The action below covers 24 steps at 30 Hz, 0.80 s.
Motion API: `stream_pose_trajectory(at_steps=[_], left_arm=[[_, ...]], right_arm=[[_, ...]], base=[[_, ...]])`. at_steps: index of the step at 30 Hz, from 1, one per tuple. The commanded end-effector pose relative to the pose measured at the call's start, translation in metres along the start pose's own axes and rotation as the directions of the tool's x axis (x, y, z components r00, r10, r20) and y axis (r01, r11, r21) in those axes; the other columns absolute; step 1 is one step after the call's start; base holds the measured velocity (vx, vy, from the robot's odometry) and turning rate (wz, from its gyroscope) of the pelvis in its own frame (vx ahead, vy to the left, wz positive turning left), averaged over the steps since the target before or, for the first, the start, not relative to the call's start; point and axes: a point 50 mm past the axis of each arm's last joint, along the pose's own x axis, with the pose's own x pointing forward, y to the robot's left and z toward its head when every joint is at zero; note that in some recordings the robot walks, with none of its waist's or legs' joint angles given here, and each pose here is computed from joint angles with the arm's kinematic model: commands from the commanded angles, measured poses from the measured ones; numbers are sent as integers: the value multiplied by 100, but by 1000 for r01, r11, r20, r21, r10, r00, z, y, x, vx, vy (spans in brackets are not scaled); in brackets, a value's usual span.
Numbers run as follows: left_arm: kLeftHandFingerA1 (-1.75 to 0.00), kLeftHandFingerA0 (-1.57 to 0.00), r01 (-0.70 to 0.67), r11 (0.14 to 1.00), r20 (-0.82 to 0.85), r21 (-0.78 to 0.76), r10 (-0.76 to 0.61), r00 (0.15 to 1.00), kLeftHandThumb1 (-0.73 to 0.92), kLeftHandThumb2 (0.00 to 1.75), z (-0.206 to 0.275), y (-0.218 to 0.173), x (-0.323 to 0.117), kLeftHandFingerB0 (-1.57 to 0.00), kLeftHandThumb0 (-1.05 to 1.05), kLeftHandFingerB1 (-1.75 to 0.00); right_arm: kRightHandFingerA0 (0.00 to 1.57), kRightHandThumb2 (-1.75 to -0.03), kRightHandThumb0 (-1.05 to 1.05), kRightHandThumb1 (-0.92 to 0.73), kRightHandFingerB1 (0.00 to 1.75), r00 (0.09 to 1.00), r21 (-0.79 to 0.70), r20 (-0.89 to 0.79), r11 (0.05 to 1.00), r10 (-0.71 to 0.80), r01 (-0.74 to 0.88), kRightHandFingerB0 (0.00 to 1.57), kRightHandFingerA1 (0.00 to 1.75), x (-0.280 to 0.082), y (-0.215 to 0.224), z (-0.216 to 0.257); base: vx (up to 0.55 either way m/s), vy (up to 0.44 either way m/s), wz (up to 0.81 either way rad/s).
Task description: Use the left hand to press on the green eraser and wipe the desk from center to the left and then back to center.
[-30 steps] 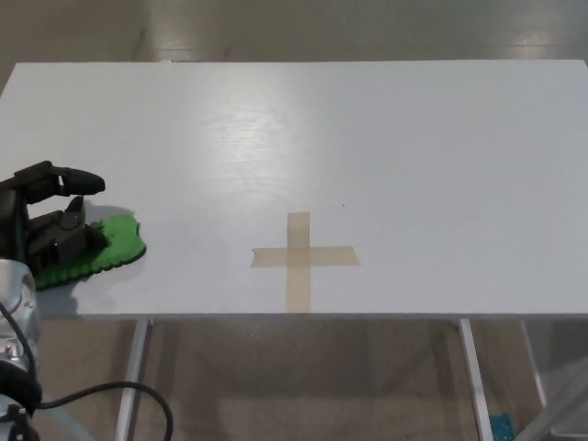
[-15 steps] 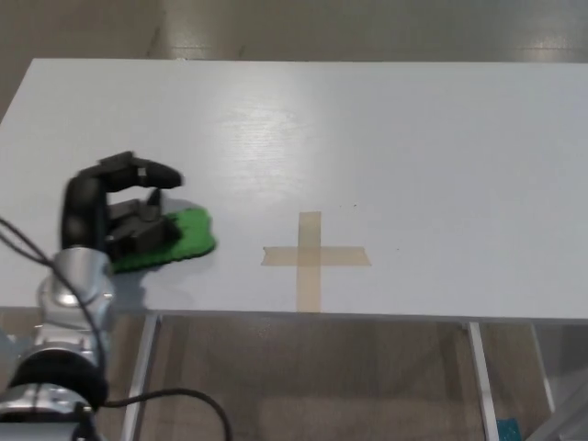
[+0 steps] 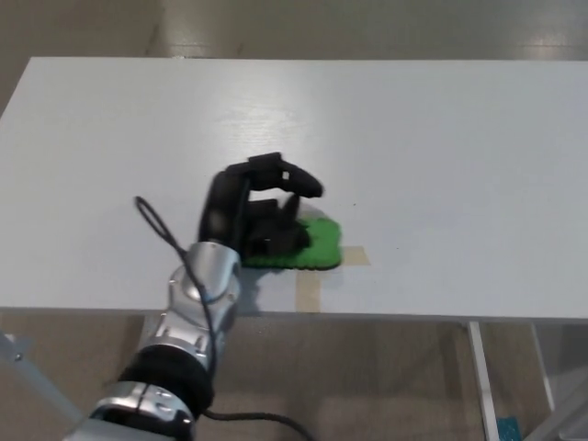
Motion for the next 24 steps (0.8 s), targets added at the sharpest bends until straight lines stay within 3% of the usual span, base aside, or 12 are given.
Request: stream_pose_trajectory(at_steps=[1,8,9,10,11,14,17,18,20,21,22,24], left_arm=[[-117,-105,63,998,-54,-14,-63,997,75,87,-1,-29,-1,-88,-11,-118],[-119,-105,119,993,-43,-22,-120,992,75,88,3,-57,-5,-88,-11,-117],[-110,-109,122,992,-44,-22,-123,991,63,113,3,-58,-5,-95,-10,-104],[-110,-109,123,992,-44,-22,-124,991,63,113,3,-59,-6,-95,-10,-104],[-121,-101,130,991,-47,-23,-131,990,79,86,3,-59,-6,-85,-13,-118],[-119,-102,136,991,-53,-17,-136,989,80,86,0,-55,-7,-85,-13,-117],[-112,-102,116,993,-60,-38,-118,991,80,85,-2,-47,-7,-89,-13,-102],[-82,-99,105,994,-57,-28,-107,993,84,65,-2,-44,-7,-82,-22,-46],[-82,-99,92,996,-51,-9,-93,994,84,65,-1,-41,-6,-82,-22,-46],[-40,-63,98,995,-48,6,-98,994,73,61,1,-39,-6,-28,-45,-29],[-18,0,141,990,-19,17,-140,990,56,92,10,-31,-2,0,-75,-27],[-18,0,173,985,3,27,-173,985,56,92,17,-26,0,0,-75,-27]], right_arm=[[66,-61,-39,-70,42,1000,3,-20,1000,12,-12,63,55,-1,2,-2],[67,-61,-39,-70,42,999,9,-29,1000,24,-23,63,57,-1,2,-3],[67,-61,-39,-70,42,999,7,-30,1000,25,-25,63,57,-1,2,-3],[67,-61,-39,-70,42,999,7,-30,1000,26,-26,63,57,-1,2,-3],[66,-61,-39,-70,42,999,4,-32,1000,29,-29,63,55,-1,2,-3],[66,-61,-39,-70,42,999,4,-39,999,32,-32,62,55,-2,1,-3],[65,-61,-39,-70,42,999,-7,-40,999,37,-37,62,55,-2,1,-4],[65,-61,-39,-70,42,998,-11,-40,999,40,-41,62,54,-3,1,-4],[65,-61,-39,-70,42,998,-13,-41,999,44,-45,62,54,-3,1,-4],[65,-61,-39,-70,42,998,-12,-40,999,44,-45,62,54,-3,1,-5],[65,-61,-39,-70,42,998,-13,-40,999,45,-46,62,54,-4,1,-5],[65,-61,-39,-70,42,998,-14,-40,999,46,-47,62,54,-4,1,-5]], base=[[0,0,0],[0,0,0],[0,0,0],[0,0,0],[0,0,0],[0,0,0],[0,0,0],[0,0,0],[0,0,0],[0,0,0],[0,0,0],[0,0,0]])
